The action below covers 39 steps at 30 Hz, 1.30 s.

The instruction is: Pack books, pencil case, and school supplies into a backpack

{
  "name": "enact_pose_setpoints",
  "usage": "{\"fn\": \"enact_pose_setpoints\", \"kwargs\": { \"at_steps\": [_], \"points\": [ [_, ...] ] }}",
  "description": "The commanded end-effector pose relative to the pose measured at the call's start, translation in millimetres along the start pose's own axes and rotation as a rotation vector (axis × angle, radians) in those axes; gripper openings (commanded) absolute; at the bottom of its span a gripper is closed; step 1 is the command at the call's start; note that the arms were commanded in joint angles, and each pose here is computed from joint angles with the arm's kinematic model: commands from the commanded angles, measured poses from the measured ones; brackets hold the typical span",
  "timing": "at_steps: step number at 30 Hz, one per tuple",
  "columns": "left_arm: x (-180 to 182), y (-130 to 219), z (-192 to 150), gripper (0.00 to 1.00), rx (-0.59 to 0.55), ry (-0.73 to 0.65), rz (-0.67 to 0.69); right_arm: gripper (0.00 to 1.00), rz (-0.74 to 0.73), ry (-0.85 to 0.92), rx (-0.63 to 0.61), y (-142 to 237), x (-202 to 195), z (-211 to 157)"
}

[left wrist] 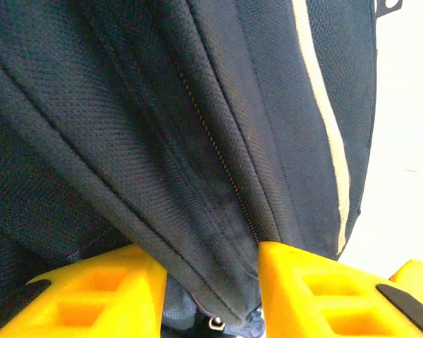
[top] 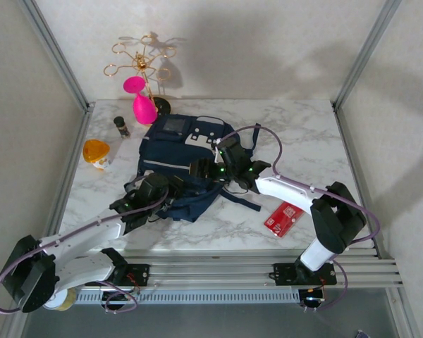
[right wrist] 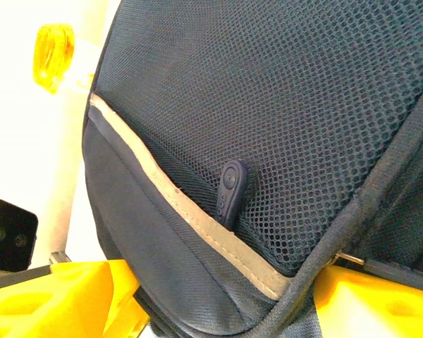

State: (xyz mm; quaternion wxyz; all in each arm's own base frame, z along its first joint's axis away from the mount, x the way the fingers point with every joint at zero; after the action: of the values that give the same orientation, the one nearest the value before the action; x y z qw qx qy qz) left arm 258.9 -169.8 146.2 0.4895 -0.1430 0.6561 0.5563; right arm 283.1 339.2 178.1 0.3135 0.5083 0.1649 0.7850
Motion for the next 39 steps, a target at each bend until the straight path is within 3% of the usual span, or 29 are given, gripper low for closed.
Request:
{"fn": "enact_pose_setpoints", "kwargs": {
  "at_steps": [1, 7, 11, 21, 32, 39],
  "points": [
    [-40, -1, 6, 0.32, -0.062, 0.061, -0.118, 0.75, 0.179, 0.062, -0.095, 14, 49, 28],
    [-51, -7, 5, 0.08, -0.076, 0.053, -0.126, 0.75, 0.097, 0.139, -0.121, 17, 32, 24],
    [-56, -4, 7, 0.00, -0.084, 0.051, -0.134, 0.72, 0.045, 0.229, -0.107, 31, 23, 15],
    [-64, 2, 2, 0.00, -0.059, 0.091, -0.173, 0.56, 0.011, 0.171, -0.016, 43, -15, -29],
    [-66, 2, -2, 0.00, -0.049, 0.109, -0.187, 0.49, -0.020, 0.126, -0.001, 18, -40, -31],
    [-68, 2, -2, 0.00, -0.048, 0.113, -0.198, 0.42, 0.102, 0.127, 0.032, 6, -35, -44]
  ]
}}
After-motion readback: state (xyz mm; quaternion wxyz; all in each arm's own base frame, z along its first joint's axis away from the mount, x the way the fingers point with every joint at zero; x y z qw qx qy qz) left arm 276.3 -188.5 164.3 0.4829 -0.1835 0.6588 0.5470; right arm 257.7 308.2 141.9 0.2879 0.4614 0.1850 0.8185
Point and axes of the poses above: each hand's point on the last joint's axis, 136 mm out from that joint toward the fingers, its own y axis back along the fingers, its own x axis along the line the jaws close on, z = x × y, the point moved 3 cm from there along y, back along the fingers, and after that the axes turned 1 degree about y, right-handed, at the moved point
